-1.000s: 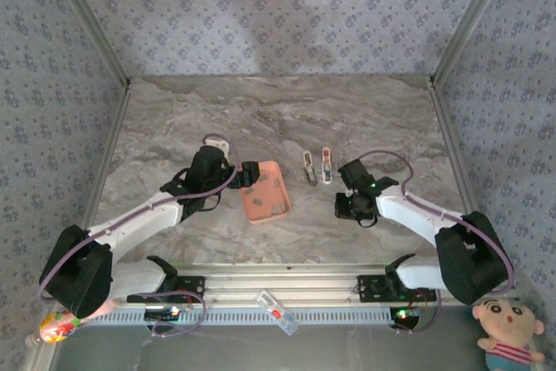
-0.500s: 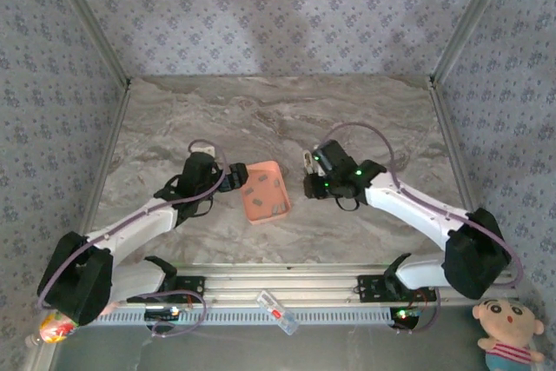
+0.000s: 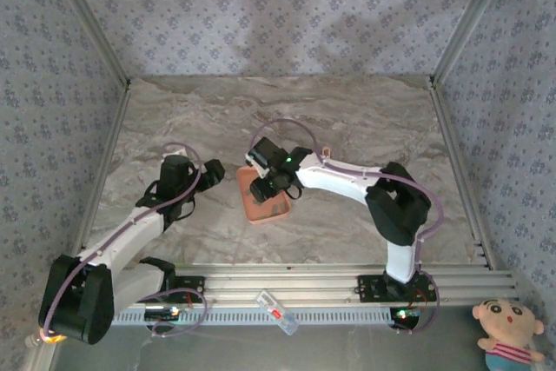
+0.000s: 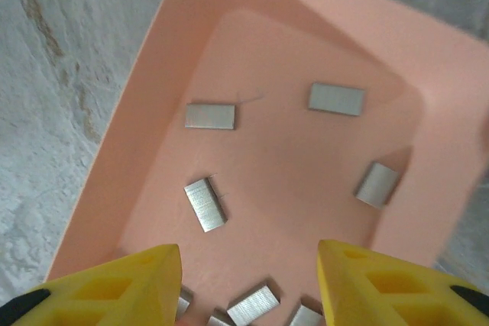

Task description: Load the staples into the stapler

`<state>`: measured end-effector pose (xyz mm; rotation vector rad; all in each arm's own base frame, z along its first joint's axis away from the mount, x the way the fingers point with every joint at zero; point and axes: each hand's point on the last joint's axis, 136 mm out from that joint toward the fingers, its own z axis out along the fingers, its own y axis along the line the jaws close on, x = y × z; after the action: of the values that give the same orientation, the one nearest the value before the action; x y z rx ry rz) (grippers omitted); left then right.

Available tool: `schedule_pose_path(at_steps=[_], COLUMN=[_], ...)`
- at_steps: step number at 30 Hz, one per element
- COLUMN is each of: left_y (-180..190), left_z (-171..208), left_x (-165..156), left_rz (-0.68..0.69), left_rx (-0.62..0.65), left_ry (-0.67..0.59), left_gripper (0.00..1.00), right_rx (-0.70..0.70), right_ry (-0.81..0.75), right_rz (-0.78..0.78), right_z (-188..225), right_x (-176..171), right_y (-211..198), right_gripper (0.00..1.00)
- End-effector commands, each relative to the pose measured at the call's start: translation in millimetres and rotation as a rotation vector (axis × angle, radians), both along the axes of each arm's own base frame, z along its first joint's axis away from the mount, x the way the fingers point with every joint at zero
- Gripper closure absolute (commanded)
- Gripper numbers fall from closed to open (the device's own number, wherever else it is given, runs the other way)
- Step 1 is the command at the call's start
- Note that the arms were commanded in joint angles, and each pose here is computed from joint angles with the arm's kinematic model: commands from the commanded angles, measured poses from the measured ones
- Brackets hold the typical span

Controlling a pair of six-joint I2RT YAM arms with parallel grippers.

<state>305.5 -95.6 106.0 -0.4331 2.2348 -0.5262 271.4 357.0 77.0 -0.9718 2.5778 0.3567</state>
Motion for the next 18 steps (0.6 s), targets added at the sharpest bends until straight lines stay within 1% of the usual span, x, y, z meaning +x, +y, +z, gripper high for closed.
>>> schedule_pose_path(at_steps=[1,4,8,14,18], left_y=[2.0,3.8,4.0,5.7,5.6], left_z=[-4.8,-7.1,-6.4,-6.2,-4.5], left_x=[-5.3,-5.9,-5.2,-4.5,-4.0], left_rz=[0.007,0.016,0.018,0.025,0.026], left_rx=[-0.019,-0.019,-0.020,-0.018,-0.018], left_ry=[0.020,0.026,0.025,0.026,0.022], left_gripper=[0.02,0.02,0.02,0.02,0.02], right_rx=[-0.047,-0.075,-0.139,-0.166,-0.191], right_ry=[0.025,0.027,0.056,0.040,0.040], right_rz=[0.080,0.111,0.138,0.146,0.148], right_z=[-10.1,-21.9,-40.7,-53.6,-65.0], right_x=[-5.8,-7.0,-14.5,-10.7,-10.4], right_y=[6.8,13.9,12.9,17.0,18.0], right_gripper=[0.49,0.49,0.49,0.50,0.55])
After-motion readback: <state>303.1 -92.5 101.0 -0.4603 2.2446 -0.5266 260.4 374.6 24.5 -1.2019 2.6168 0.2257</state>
